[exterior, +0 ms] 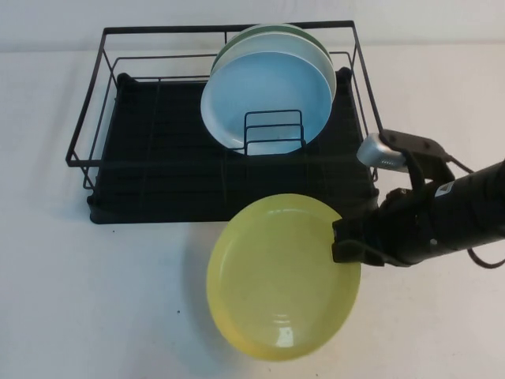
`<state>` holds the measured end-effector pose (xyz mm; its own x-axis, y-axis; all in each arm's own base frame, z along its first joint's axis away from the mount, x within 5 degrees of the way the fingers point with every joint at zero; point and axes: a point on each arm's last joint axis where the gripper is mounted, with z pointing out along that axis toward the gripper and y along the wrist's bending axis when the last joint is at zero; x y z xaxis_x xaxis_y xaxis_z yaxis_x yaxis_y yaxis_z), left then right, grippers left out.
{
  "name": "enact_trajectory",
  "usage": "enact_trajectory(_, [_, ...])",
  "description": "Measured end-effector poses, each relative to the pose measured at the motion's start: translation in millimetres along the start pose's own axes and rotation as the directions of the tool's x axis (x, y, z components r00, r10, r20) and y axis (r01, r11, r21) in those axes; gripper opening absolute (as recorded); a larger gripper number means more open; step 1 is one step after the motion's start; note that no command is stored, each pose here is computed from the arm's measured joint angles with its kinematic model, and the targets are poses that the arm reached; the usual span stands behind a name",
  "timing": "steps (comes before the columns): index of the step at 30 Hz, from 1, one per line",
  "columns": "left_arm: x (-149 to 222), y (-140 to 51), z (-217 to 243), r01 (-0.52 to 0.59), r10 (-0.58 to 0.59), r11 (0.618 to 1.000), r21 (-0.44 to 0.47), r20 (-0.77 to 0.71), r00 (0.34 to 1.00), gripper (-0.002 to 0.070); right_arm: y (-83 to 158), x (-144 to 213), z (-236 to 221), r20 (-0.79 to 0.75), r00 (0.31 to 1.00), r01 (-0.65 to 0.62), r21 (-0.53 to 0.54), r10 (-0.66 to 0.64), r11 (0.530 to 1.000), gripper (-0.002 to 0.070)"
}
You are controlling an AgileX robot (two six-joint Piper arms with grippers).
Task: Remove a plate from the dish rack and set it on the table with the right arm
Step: Place the plate from the table
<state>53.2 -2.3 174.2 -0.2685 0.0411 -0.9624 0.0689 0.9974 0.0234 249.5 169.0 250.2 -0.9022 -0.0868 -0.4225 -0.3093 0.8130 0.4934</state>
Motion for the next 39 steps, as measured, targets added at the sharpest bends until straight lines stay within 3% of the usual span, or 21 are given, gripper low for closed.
enact_trajectory(26, [0.0,0.0,0.0,0.000,0.000,1.000,0.000,0.000,1.000,-0.0004,-39.0,-0.4,82.9,-0.009,0.976,-0.218,0.051,0.218,0.975,0.0076])
enact_trajectory(30, [0.0,0.0,0.0,0.000,0.000,1.000,0.000,0.000,1.000,-0.0004,-42.6,-2.3,85.7,0.021,0.978,-0.207,0.074,0.206,0.975,0.0137])
enact_trajectory(35, [0.0,0.0,0.0,0.000,0.000,1.000,0.000,0.000,1.000,-0.0004,-45.3,-4.1,86.7,0.045,0.982,-0.186,0.094,0.183,0.978,0.0311])
enact_trajectory(39, [0.0,0.0,0.0,0.000,0.000,1.000,0.000,0.000,1.000,-0.0004,-45.5,-4.2,86.7,0.046,0.983,-0.181,0.096,0.178,0.979,0.0391])
